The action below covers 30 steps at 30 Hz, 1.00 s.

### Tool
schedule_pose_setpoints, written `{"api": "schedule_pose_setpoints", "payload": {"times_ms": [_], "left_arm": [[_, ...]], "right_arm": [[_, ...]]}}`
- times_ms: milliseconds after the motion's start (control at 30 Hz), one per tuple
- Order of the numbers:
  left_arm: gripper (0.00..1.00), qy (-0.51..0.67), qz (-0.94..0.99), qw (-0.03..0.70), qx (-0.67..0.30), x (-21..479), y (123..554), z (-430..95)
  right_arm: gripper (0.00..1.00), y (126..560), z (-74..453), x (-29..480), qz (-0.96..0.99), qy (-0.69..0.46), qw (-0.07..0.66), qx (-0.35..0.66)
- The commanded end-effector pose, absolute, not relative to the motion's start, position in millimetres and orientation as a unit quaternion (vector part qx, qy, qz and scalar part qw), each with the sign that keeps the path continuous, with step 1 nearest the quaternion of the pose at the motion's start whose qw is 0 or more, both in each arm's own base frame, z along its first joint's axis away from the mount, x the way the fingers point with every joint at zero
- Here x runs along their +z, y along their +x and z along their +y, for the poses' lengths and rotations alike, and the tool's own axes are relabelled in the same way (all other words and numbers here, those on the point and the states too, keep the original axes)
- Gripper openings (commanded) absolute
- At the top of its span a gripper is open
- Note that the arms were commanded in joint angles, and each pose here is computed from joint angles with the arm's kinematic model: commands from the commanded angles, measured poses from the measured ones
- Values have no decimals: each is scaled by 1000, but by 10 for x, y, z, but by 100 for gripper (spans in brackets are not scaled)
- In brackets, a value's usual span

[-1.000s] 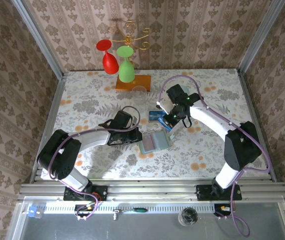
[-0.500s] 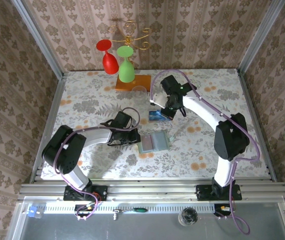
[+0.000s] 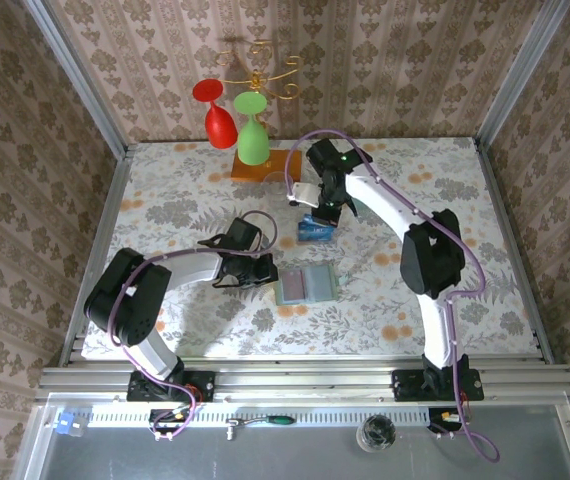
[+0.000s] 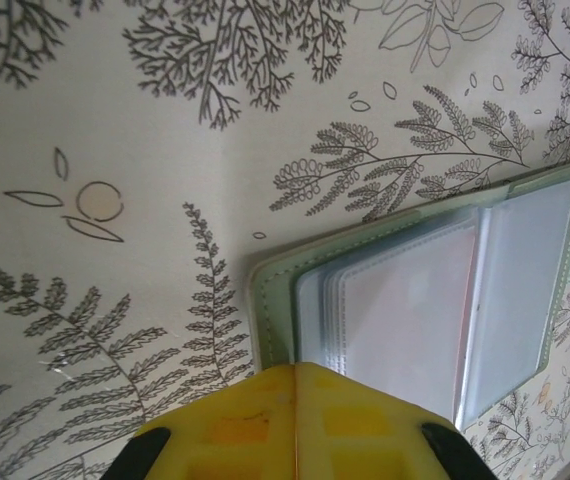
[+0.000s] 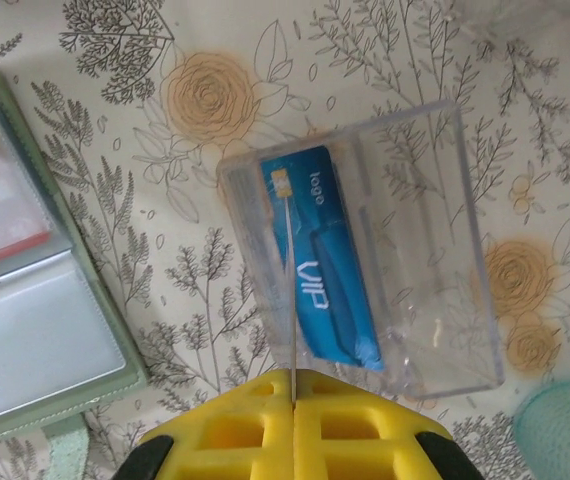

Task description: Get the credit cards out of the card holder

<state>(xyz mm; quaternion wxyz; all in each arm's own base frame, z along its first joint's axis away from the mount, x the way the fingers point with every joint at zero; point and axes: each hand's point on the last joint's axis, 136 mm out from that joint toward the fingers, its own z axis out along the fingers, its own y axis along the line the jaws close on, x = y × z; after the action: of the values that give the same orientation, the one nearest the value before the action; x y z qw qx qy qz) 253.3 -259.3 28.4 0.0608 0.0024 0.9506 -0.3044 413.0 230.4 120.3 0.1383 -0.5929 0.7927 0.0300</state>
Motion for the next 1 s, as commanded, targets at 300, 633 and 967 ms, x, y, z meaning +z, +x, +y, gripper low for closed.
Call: {"api": "schedule_pose_setpoints", "payload": {"times_ms": [300, 633, 967], "left_arm": [[8, 0, 951, 66, -303, 391, 2568, -2542], [8, -15, 951, 68, -300, 342, 2549, -2474], [8, -16, 952, 68, -298, 346, 2580, -2460]], "right_arm": [[0, 4166, 2324, 1103, 768, -629, 107, 49], [0, 4123, 2343, 943, 760, -641, 87, 63], [16, 4131, 2365, 856, 768, -632, 79, 71]]}}
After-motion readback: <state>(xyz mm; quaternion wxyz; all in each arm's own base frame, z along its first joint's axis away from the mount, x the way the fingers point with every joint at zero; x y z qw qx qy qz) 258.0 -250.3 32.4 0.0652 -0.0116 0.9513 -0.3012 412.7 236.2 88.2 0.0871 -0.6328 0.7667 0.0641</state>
